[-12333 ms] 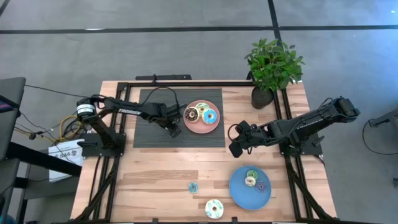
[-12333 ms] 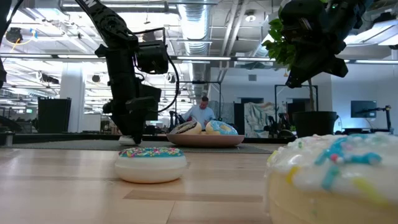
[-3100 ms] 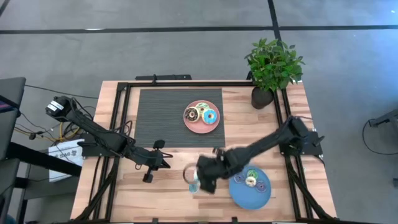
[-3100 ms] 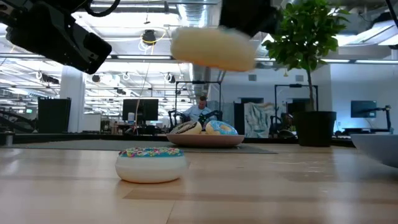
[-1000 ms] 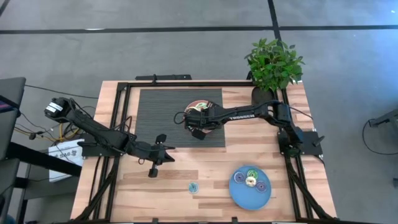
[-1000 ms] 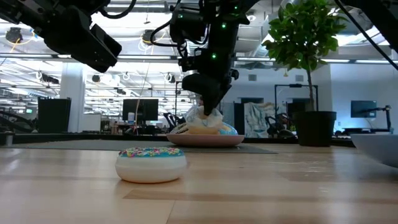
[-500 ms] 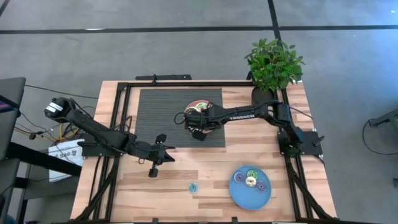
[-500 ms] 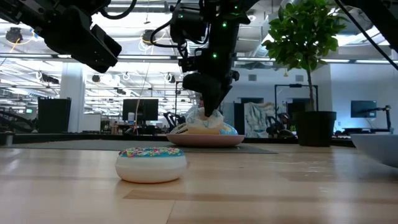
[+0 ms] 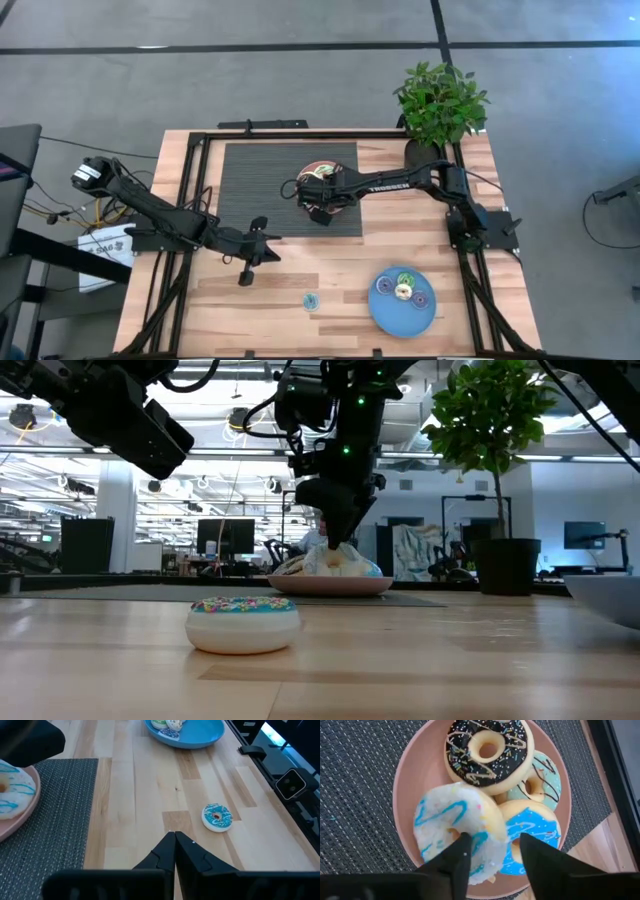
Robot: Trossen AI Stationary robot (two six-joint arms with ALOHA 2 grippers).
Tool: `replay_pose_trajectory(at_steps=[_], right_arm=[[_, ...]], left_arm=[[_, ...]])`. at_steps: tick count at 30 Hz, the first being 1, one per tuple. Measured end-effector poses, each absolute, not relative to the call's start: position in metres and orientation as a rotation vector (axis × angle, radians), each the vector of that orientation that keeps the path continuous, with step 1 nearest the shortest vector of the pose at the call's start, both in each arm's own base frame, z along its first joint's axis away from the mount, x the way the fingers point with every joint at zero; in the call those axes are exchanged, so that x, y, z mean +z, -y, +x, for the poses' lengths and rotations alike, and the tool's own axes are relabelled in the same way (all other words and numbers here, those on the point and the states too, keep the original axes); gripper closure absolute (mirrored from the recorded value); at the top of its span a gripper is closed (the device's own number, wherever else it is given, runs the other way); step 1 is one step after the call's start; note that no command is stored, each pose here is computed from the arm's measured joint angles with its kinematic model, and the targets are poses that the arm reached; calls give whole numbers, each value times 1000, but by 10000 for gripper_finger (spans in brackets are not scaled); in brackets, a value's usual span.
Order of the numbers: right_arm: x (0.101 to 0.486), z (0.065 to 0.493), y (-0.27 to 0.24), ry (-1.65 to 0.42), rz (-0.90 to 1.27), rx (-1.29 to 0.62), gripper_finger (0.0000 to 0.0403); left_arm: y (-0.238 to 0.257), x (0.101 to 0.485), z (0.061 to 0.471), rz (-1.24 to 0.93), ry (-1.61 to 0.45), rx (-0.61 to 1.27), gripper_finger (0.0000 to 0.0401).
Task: Pick & Place donuts
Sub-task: Put the big white donut on the pink plate, then put the small blue donut on the blue plate
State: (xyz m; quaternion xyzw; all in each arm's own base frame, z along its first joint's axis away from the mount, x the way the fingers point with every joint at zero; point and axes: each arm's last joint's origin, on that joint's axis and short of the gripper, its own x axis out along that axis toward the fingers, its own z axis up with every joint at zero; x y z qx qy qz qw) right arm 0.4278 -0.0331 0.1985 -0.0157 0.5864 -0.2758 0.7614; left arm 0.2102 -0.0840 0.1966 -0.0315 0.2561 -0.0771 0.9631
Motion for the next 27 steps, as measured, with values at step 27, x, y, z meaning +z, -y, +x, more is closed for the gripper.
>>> replay_pose_trajectory(at_steps=[27], right_arm=[[253,402,4,-1171,119,-707,154]], left_arm=[[85,197,210,-95,-522,-180,401]])
